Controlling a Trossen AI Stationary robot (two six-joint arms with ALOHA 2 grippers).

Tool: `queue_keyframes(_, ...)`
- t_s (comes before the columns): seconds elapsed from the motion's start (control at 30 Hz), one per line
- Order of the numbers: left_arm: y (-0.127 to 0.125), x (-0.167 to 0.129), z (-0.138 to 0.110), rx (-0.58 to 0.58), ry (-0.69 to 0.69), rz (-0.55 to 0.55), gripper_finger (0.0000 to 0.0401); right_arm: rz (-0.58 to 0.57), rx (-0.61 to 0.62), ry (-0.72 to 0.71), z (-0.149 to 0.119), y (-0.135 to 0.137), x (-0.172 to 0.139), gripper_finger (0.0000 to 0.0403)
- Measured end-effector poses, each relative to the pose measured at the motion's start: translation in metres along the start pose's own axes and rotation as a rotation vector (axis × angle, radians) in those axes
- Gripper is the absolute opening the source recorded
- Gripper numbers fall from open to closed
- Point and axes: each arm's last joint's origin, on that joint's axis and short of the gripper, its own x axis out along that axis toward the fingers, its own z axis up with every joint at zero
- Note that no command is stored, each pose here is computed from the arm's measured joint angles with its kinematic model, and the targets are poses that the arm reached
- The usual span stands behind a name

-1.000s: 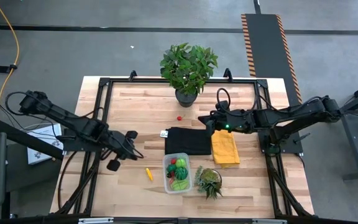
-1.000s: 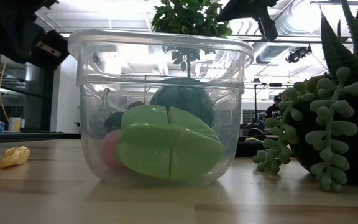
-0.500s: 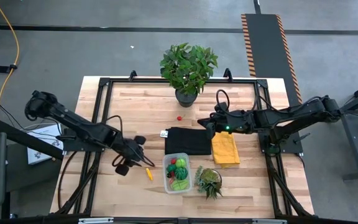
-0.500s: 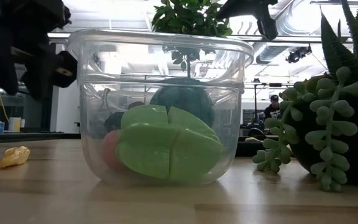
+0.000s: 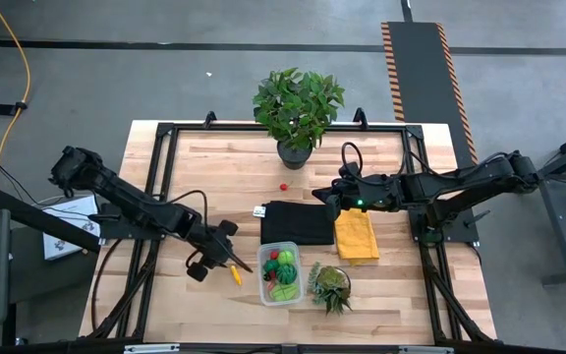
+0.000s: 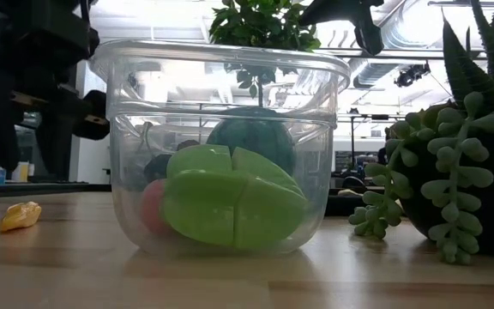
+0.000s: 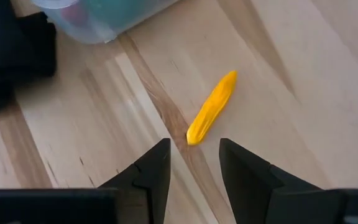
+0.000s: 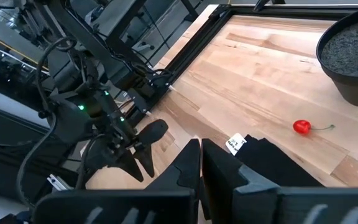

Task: Pick and placing Produce into tupperware
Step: Put the yellow chili into the bin

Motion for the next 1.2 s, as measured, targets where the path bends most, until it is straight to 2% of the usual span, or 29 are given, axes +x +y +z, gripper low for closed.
queue_keyframes(0.2, -0.001, 0.006, 0.000, 0.025, 0.004, -0.053, 0.0125, 0.000, -0.001, 0.003, 0.000, 0.000, 0.000, 0.0006)
queue_keyframes(0.43, -0.001, 0.007, 0.002, 0.027, -0.017, -0.050, 0.0127, -0.003, -0.004, 0.006, 0.000, 0.000, 0.000, 0.0006)
queue_keyframes(0.67, 0.000, 0.007, 0.007, 0.033, -0.066, -0.052, 0.0183, -0.004, -0.003, 0.007, -0.001, 0.000, 0.000, 0.0006)
queue_keyframes(0.77, -0.001, 0.007, 0.007, 0.058, -0.068, -0.067, 0.0195, -0.004, -0.003, 0.007, -0.001, 0.000, 0.000, 0.0006)
queue_keyframes(0.97, -0.001, 0.009, 0.006, 0.143, -0.066, -0.059, 0.0180, -0.004, -0.002, 0.007, -0.001, -0.001, 0.000, 0.0006)
queue_keyframes(1.2, 0.000, 0.018, 0.005, 0.148, -0.046, -0.066, 0.0153, -0.004, 0.005, 0.007, -0.001, -0.001, 0.000, 0.0006)
